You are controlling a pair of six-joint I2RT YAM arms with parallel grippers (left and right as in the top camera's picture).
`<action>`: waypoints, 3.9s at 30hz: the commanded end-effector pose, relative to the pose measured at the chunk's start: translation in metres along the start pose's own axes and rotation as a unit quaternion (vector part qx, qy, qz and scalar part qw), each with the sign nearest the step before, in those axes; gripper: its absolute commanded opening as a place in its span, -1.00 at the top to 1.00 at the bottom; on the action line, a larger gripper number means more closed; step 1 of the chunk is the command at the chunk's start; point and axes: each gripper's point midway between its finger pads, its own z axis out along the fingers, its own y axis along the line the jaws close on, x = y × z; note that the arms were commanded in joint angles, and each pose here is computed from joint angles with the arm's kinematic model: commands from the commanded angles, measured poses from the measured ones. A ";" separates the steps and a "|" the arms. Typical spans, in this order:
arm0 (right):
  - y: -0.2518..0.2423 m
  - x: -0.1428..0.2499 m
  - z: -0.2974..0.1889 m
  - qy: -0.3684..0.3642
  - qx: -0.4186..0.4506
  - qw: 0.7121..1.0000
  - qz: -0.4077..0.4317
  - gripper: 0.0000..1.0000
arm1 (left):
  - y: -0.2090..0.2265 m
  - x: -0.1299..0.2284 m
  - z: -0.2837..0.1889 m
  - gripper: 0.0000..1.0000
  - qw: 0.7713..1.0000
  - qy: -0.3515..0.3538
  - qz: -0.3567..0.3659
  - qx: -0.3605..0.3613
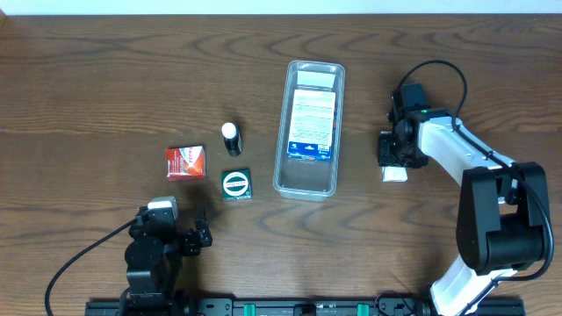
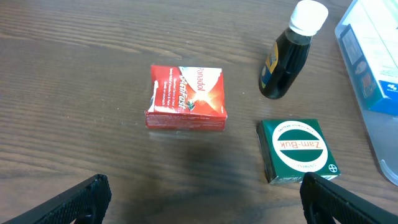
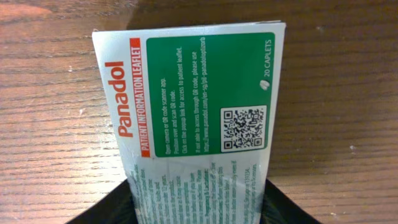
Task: Pack container
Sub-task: 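Move the right gripper to the white Panadol box and grasp it, then place the white Panadol box into the container with the right gripper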
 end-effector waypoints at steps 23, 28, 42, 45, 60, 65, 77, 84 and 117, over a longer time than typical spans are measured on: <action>0.141 -0.043 -0.188 -0.217 -0.166 0.962 0.004 0.25 | 0.001 0.003 0.002 -0.96 1.000 0.000 0.007 -0.001; 0.183 -0.055 -0.153 -0.217 -0.177 0.960 0.005 0.21 | 0.001 0.003 0.002 -0.96 1.000 0.000 0.007 -0.001; 0.213 -0.102 -0.096 -0.261 -0.192 0.945 -0.043 -0.51 | 0.001 0.003 0.002 -0.96 1.000 0.000 0.007 -0.001; 0.213 -0.102 -0.109 -0.263 -0.199 0.943 -0.047 -0.50 | 0.001 0.003 0.002 -0.96 1.000 0.000 0.007 -0.001; 0.194 -0.051 -0.106 -0.162 -0.180 0.968 -0.060 0.37 | 0.001 0.003 0.002 -0.96 1.000 0.000 0.007 -0.001; 0.208 -0.041 -0.109 -0.150 -0.208 0.961 -0.106 0.38 | 0.001 0.003 0.002 -0.96 1.000 0.000 0.007 -0.001; 0.186 -0.017 -0.125 -0.117 -0.185 0.970 -0.106 0.24 | 0.001 0.003 0.002 -0.96 1.000 0.000 0.007 -0.001; 0.167 -0.004 -0.142 -0.113 -0.158 0.976 -0.102 0.15 | 0.001 0.003 0.002 -0.96 1.000 0.000 0.007 -0.001; -0.047 -0.027 -0.254 -0.243 -0.112 0.936 0.229 -0.99 | 0.000 -0.135 0.020 -0.96 0.974 0.211 -0.025 -0.072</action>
